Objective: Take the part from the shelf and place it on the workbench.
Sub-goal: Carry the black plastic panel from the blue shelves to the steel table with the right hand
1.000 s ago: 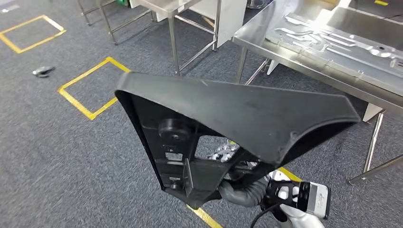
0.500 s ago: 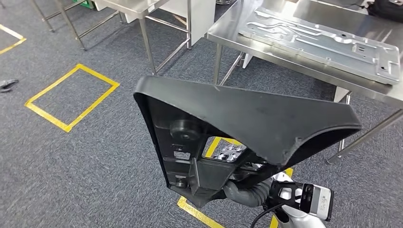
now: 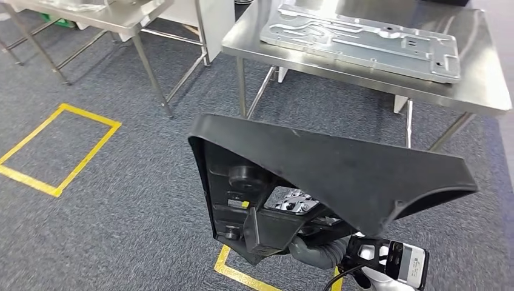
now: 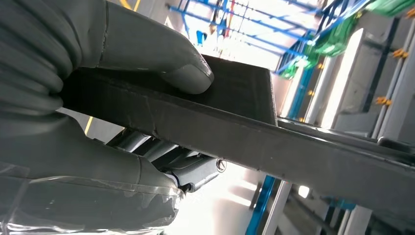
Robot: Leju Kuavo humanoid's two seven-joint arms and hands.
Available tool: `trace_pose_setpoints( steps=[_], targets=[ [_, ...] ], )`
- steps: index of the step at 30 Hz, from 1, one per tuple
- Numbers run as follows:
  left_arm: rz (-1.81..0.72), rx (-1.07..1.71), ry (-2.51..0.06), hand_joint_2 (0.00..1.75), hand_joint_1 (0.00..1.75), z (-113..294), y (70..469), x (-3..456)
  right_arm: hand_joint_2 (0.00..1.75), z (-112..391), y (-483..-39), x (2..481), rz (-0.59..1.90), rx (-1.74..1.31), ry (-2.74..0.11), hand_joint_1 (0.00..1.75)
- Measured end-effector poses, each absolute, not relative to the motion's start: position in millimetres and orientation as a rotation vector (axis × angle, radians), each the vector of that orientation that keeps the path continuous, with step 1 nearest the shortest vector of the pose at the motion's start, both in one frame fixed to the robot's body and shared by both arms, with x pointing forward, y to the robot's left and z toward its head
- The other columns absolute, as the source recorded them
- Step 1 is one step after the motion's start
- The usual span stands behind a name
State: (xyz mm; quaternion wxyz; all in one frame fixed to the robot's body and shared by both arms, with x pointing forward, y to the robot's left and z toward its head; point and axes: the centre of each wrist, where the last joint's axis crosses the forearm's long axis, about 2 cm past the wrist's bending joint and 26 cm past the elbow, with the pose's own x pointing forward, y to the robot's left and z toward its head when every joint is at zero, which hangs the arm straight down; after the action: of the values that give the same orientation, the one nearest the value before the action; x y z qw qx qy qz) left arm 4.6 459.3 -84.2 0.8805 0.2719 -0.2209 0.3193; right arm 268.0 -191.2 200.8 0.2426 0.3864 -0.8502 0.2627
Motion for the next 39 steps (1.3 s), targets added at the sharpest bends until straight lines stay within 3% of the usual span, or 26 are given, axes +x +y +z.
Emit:
trace_pose_setpoints(
  steps=[6,15,24,39],
  targets=[
    [0.638,0.536,-0.479,1.75,0.0,-84.7,457.7,8.0,1.75,198.7,-190.8,266.4,0.716,1.061,-2.315,1.64],
    [0.639,0.363,-0.45,1.75,0.0,-101.5,399.9,18.0,1.75,202.5,-187.8,271.8,0.731,1.078,-2.278,1.64],
    [0.615,0.266,-0.446,1.75,0.0,-106.0,371.5,32.6,1.75,213.8,-184.4,277.3,0.732,1.085,-2.285,1.64],
    [0.586,0.281,-0.447,1.75,0.0,-106.5,366.7,35.1,1.75,208.7,-183.6,270.8,0.715,1.073,-2.276,1.64]
  ],
)
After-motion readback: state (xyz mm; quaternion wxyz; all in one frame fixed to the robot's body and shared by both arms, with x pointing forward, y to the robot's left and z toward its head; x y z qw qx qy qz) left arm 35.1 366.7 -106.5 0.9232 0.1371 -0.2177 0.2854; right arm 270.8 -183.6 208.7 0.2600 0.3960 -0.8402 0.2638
